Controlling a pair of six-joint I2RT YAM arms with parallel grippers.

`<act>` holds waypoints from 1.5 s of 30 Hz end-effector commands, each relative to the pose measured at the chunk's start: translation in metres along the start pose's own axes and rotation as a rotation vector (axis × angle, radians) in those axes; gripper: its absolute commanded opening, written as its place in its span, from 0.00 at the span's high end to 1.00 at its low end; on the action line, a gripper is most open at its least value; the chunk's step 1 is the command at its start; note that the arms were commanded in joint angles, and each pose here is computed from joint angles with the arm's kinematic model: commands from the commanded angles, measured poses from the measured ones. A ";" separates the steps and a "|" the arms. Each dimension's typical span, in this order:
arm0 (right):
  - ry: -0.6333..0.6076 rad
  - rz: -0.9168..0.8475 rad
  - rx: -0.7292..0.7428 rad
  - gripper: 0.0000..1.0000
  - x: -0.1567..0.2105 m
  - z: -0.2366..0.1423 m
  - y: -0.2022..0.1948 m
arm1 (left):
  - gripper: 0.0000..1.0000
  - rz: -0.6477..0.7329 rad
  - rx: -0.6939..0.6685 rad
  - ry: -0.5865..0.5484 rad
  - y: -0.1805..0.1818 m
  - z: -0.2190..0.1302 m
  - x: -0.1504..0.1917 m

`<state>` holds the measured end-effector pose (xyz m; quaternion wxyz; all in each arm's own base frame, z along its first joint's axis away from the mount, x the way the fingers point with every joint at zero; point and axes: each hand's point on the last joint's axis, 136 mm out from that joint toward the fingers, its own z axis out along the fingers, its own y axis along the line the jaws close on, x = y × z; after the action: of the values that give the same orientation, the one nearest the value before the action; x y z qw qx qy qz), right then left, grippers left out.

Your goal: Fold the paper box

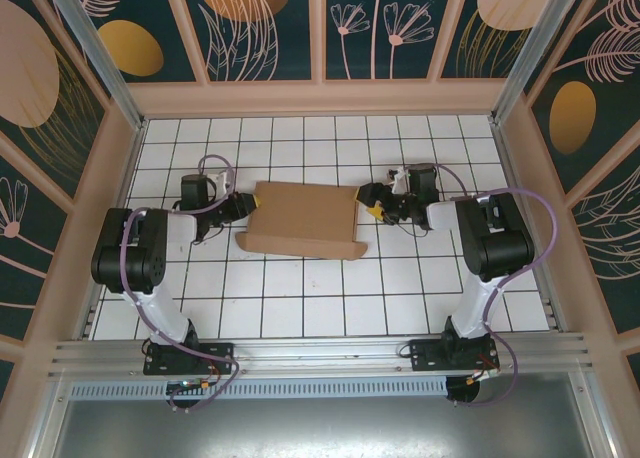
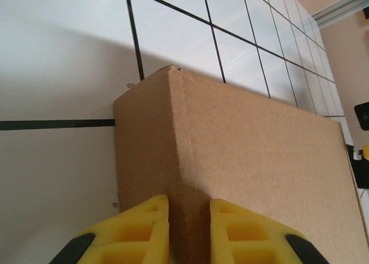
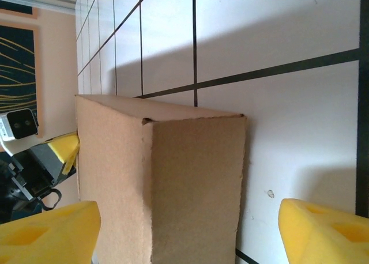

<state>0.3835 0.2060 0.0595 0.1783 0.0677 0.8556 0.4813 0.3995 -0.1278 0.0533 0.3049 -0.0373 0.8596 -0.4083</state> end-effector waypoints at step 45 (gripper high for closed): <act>0.077 0.116 -0.257 0.46 0.023 -0.004 0.056 | 0.42 1.180 -0.190 -0.077 -0.146 -0.036 0.042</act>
<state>0.3653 0.2383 0.0881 0.1248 0.0862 0.7984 0.5828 0.3325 -0.2154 0.1988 0.5343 0.2978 0.7651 -0.2009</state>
